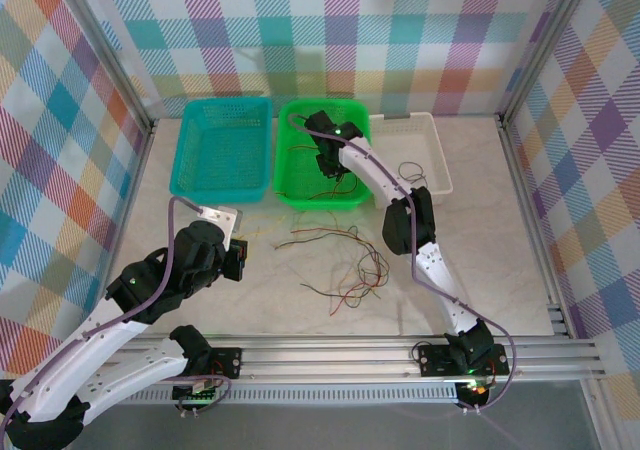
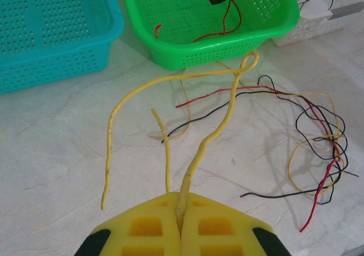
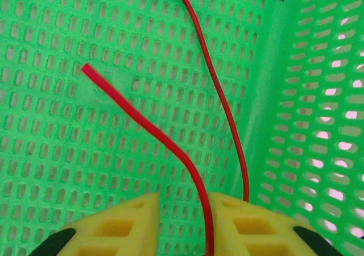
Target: Untangle the cables
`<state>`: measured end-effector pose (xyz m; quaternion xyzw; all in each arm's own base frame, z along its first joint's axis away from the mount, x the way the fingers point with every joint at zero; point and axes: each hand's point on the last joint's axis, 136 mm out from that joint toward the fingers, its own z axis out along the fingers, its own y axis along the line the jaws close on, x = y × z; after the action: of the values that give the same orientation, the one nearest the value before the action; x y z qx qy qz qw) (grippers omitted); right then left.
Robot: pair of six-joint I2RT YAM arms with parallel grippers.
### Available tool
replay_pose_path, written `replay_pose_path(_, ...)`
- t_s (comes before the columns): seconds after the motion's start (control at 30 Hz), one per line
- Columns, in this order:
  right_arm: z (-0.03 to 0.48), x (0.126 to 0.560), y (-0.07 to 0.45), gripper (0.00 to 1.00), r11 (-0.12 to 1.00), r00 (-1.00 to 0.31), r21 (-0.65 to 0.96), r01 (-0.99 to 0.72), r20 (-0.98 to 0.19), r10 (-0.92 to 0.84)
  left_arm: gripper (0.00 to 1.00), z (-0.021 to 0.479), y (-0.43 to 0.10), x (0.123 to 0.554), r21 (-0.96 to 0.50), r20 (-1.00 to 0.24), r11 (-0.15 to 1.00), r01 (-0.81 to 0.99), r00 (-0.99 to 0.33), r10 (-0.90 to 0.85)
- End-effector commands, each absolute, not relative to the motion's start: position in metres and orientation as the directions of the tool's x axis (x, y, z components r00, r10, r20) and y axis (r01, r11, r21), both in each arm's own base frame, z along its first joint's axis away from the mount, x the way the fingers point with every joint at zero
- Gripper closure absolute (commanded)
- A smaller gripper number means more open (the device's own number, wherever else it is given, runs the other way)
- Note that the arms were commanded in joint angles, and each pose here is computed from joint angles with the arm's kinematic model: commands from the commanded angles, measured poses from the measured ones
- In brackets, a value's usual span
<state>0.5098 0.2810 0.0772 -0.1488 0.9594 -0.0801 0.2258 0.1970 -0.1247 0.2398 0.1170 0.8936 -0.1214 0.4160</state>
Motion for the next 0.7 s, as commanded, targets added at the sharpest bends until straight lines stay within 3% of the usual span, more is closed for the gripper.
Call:
replay_pose_path(0.0, 0.136, 0.509, 0.279, 0.69, 0.955, -0.82, -0.196, -0.222, -0.492, -0.291, 1.0, 0.236, -0.126, 0.2, -0.114, -0.772, 0.942, 0.315, -0.625, 0.116)
replay_pose_path(0.47, 0.199, 0.501, 0.273, 0.52, 0.967, -0.777, -0.154, -0.202, -0.576, -0.254, 1.0, 0.234, -0.125, 0.201, -0.103, -0.764, 0.946, 0.308, -0.634, 0.123)
replay_pose_path(0.67, 0.254, 0.478, 0.28, 0.46, 0.969, -0.753, -0.02, -0.246, -0.625, -0.204, 1.0, 0.232, -0.122, 0.205, -0.084, -0.753, 0.956, 0.28, -0.646, 0.123)
